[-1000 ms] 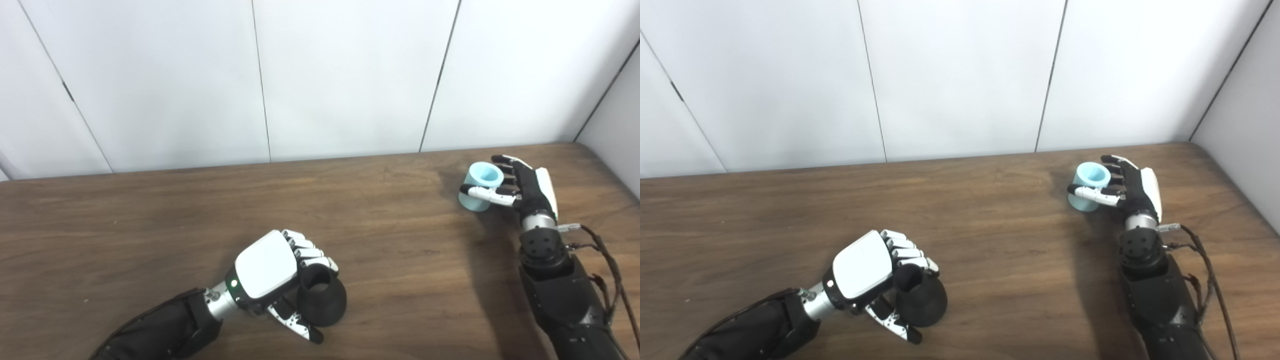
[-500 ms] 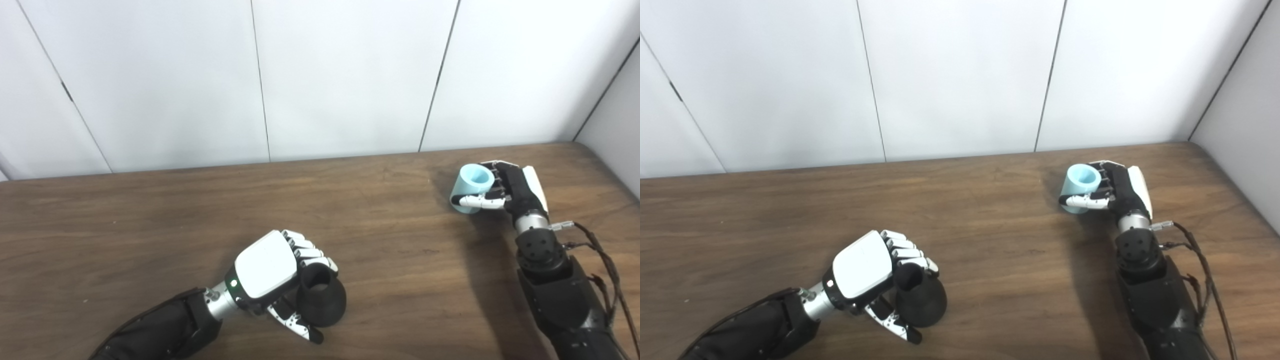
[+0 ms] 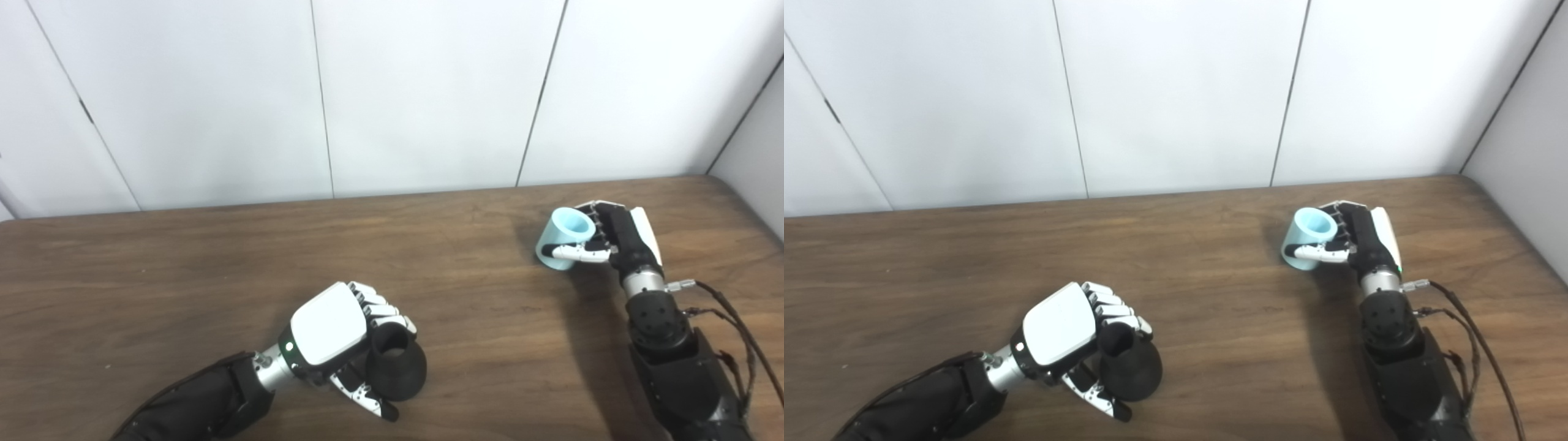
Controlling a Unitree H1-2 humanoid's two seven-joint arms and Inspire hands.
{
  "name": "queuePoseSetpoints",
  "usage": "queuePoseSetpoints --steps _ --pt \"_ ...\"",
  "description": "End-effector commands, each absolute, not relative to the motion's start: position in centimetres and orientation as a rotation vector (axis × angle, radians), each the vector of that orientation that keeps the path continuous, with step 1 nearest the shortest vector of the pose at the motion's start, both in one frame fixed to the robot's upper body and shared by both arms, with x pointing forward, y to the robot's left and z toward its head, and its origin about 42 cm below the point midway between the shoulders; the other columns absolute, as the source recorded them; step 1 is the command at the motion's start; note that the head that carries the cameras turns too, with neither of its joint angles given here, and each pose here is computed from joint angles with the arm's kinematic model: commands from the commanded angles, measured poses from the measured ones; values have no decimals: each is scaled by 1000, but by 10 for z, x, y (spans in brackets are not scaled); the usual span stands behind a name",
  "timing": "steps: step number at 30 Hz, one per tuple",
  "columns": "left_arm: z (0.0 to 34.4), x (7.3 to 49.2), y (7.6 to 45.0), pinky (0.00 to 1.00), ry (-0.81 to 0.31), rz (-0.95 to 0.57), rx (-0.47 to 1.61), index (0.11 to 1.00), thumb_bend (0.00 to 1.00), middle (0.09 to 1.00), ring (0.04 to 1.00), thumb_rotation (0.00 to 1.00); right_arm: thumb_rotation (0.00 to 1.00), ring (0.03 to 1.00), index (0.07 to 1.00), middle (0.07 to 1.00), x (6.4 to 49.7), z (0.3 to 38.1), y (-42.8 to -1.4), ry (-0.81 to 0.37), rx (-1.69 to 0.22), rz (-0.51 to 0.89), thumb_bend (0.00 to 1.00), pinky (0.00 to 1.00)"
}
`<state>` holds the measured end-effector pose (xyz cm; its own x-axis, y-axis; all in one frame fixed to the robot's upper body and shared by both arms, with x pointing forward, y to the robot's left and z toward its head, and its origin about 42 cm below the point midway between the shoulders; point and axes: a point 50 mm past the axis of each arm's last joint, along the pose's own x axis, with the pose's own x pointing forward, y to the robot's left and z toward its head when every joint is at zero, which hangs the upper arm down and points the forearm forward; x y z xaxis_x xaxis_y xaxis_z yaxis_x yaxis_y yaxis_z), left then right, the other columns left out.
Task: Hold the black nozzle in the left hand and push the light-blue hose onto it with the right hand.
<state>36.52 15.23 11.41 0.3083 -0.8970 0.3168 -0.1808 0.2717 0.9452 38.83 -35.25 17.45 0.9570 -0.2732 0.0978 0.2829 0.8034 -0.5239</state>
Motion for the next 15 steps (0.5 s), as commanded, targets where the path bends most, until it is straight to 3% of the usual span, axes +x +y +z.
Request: queuePoseSetpoints --steps 1,10,14,15 --pt "49 313 157 201 -1042 -864 1259 514 516 402 258 0 0 395 510 487 392 206 -353 -146 -571 -300 517 367" --pt "48 312 157 189 -1040 -860 1259 510 515 393 239 0 0 367 530 487 377 226 -331 -216 -578 -232 512 337" --pt "46 311 155 173 -1040 -861 1260 481 524 467 216 0 0 390 526 495 369 241 -318 -270 -574 -193 514 368" --pt "45 310 155 202 -1037 -862 1256 496 520 434 252 0 0 394 517 498 366 246 -314 -283 -583 -187 515 365"
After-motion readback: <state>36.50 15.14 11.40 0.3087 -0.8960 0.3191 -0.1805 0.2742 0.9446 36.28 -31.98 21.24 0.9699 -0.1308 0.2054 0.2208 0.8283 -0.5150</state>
